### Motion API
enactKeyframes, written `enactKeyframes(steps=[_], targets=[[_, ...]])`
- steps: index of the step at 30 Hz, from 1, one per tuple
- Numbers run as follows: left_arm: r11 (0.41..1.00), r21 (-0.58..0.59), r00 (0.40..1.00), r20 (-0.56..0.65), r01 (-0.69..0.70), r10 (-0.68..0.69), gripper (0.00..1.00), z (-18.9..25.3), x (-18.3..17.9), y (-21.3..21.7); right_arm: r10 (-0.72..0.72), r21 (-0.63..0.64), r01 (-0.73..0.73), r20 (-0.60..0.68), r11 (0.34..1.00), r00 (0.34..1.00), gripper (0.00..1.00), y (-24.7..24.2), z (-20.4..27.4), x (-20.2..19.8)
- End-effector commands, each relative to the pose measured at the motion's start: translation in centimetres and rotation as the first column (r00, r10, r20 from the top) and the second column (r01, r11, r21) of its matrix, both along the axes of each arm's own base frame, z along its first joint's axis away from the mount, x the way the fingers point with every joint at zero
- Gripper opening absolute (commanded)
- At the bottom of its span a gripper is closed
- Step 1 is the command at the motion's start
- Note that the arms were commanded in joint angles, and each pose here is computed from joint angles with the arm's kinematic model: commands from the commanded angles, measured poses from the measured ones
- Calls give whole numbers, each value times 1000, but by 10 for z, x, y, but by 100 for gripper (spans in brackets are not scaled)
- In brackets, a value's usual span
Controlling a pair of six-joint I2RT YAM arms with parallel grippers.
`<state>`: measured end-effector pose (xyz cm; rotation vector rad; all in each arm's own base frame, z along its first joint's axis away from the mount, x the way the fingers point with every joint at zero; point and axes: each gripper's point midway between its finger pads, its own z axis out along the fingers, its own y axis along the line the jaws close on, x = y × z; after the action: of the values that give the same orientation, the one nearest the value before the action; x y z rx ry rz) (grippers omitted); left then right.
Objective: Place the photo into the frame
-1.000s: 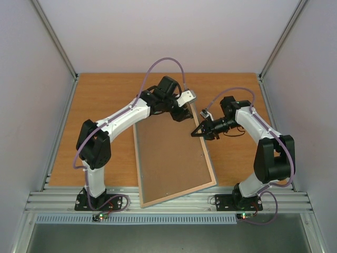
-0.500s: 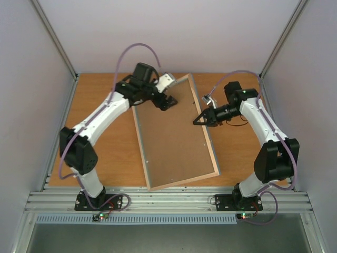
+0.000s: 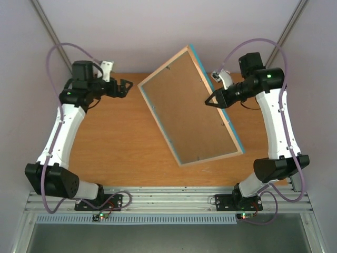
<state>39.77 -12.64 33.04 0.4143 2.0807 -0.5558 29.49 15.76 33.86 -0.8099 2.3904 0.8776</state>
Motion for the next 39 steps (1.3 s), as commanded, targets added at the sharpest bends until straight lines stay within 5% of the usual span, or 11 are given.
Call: enactKeyframes(steps=[1, 14, 27, 34, 39], targets=[[990, -97, 995, -1, -100, 100, 99, 19, 0, 32, 68, -152, -26, 280, 988, 958, 1, -9, 34, 21], [939, -195, 957, 9, -282, 289, 99, 37, -6, 103, 345, -530, 9, 565, 848, 750, 1, 33, 55, 40], [930, -197, 946, 40, -309, 323, 99, 46, -19, 113, 646, -739, 59, 623, 672, 440, 1, 130, -44, 12], [931, -185, 944, 37, -315, 326, 99, 42, -20, 114, 686, -758, 0, 591, 652, 424, 3, 152, -120, -6], [932, -182, 946, 22, -314, 323, 99, 33, -19, 114, 702, -768, 1, 586, 640, 404, 26, 161, -159, -8]])
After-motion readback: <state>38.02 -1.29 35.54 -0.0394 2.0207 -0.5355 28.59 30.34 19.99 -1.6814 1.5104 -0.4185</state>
